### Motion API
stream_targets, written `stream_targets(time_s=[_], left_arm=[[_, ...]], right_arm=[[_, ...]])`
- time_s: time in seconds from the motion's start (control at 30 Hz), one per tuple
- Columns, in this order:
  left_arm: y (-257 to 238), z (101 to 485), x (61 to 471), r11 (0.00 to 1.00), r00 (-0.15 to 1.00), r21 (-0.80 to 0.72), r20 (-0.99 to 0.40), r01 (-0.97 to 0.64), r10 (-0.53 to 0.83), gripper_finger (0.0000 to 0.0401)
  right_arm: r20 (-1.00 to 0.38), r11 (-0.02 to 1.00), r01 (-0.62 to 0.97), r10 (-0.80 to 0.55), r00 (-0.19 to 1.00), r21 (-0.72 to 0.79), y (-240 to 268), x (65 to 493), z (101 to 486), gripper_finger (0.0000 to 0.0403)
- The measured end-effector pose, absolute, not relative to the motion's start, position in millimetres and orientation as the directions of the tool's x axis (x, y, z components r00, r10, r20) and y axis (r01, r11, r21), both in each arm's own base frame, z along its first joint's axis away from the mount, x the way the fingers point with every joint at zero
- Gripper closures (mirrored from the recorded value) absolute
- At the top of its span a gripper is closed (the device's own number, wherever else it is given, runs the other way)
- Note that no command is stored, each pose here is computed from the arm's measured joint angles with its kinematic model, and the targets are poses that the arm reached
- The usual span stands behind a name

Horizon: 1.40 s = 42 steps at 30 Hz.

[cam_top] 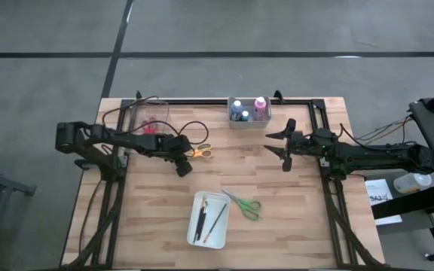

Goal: Pick & Place Paint Supplies
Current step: Put the yellow scissor into the transparent bin

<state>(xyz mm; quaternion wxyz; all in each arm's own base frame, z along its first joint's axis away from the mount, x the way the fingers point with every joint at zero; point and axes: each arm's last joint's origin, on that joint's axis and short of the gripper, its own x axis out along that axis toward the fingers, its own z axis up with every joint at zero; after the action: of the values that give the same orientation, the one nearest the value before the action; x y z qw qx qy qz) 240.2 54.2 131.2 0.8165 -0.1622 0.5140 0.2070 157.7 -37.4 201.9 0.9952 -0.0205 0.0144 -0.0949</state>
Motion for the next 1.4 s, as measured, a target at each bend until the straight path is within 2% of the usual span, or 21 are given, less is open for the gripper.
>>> stream_targets(time_s=[0.67,0.8,0.93,1.03,1.13,1.27,1.4], left_arm=[[56.9,152.0,256.1,0.875,0.419,-0.048,-0.89,-0.482,0.181,0.0338],[58.2,166.5,261.9,0.86,0.391,-0.046,-0.902,-0.508,0.182,0.0338],[62.3,190.5,272.6,0.825,0.386,-0.019,-0.889,-0.565,0.244,0.0338],[65.3,207.9,276.6,0.773,0.354,0.018,-0.882,-0.635,0.312,0.0338],[68.0,221.9,273.4,0.692,0.263,0.086,-0.886,-0.717,0.382,0.0338],[69.1,237.2,261.1,0.519,0.112,0.177,-0.871,-0.836,0.478,0.0338],[67.1,252.7,242.4,0.343,0.011,0.199,-0.852,-0.918,0.524,0.0338]], right_arm=[[-0.025,0.981,0.189,-0.19,0.982,-0.044,-37.5,157.7,201.9,0.0209],[-0.025,0.981,0.189,-0.19,0.981,-0.044,-37.6,157.6,201.9,0.0209],[-0.025,0.981,0.189,-0.19,0.981,-0.044,-37.6,157.6,201.8,0.0209],[-0.025,0.981,0.189,-0.19,0.981,-0.044,-37.6,157.6,201.8,0.0209],[-0.025,0.981,0.189,-0.19,0.981,-0.044,-37.6,157.6,201.9,0.0209],[-0.025,0.981,0.189,-0.19,0.981,-0.044,-37.5,157.6,201.9,0.0209],[-0.025,0.981,0.188,-0.19,0.982,-0.044,-37.4,157.6,201.8,0.0209]])
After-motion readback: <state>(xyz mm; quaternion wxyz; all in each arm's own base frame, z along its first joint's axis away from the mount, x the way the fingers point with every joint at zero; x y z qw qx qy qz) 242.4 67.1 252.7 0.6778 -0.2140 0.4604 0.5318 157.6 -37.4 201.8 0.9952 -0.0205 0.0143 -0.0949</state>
